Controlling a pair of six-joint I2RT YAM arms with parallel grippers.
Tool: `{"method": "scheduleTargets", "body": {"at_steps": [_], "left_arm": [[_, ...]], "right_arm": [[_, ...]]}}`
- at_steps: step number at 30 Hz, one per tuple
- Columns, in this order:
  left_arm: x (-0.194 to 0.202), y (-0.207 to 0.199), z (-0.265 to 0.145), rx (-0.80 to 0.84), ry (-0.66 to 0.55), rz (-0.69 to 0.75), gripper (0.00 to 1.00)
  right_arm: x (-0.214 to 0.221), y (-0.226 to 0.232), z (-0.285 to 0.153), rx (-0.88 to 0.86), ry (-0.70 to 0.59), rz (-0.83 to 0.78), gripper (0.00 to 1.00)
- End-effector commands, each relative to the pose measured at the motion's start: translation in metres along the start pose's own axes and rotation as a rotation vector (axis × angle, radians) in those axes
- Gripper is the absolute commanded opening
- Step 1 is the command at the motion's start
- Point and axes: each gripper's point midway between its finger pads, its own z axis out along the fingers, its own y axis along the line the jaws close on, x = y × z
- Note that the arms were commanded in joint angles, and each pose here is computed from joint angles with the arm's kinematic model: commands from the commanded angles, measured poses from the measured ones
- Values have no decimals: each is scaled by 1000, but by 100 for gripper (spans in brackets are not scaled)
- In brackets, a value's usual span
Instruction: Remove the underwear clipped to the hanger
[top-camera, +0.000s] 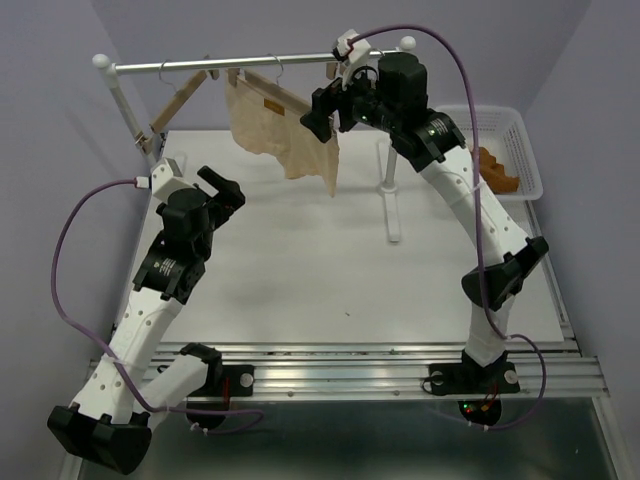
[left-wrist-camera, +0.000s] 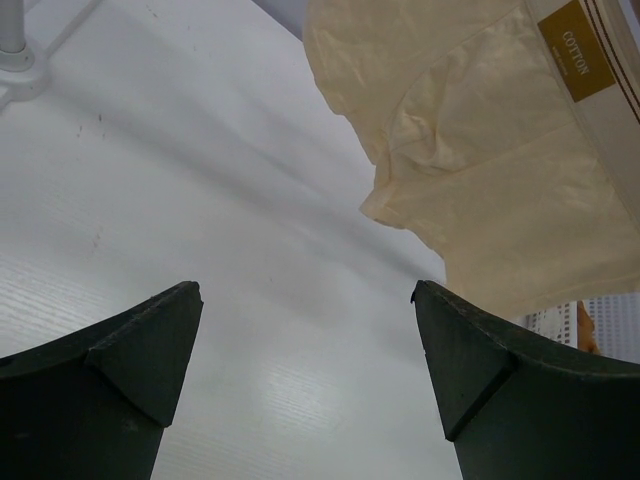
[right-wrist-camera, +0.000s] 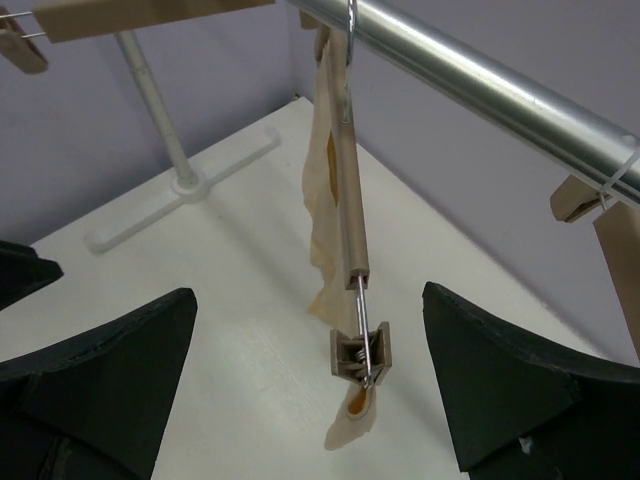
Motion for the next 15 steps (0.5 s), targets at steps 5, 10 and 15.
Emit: {"method": "scheduleTargets", "body": {"at_steps": [5, 10, 15], "left_arm": [[-5, 6, -2, -23, -24, 20, 99], [-5, 6, -3, -20, -23, 21, 99], [-2, 9, 0, -33, -16, 34, 99]], "right_arm": [[-26, -27, 39, 154, -155, -112, 100], [-18, -34, 66, 174, -168, -171, 100], [-17, -25, 81, 156, -199, -221, 98]]}}
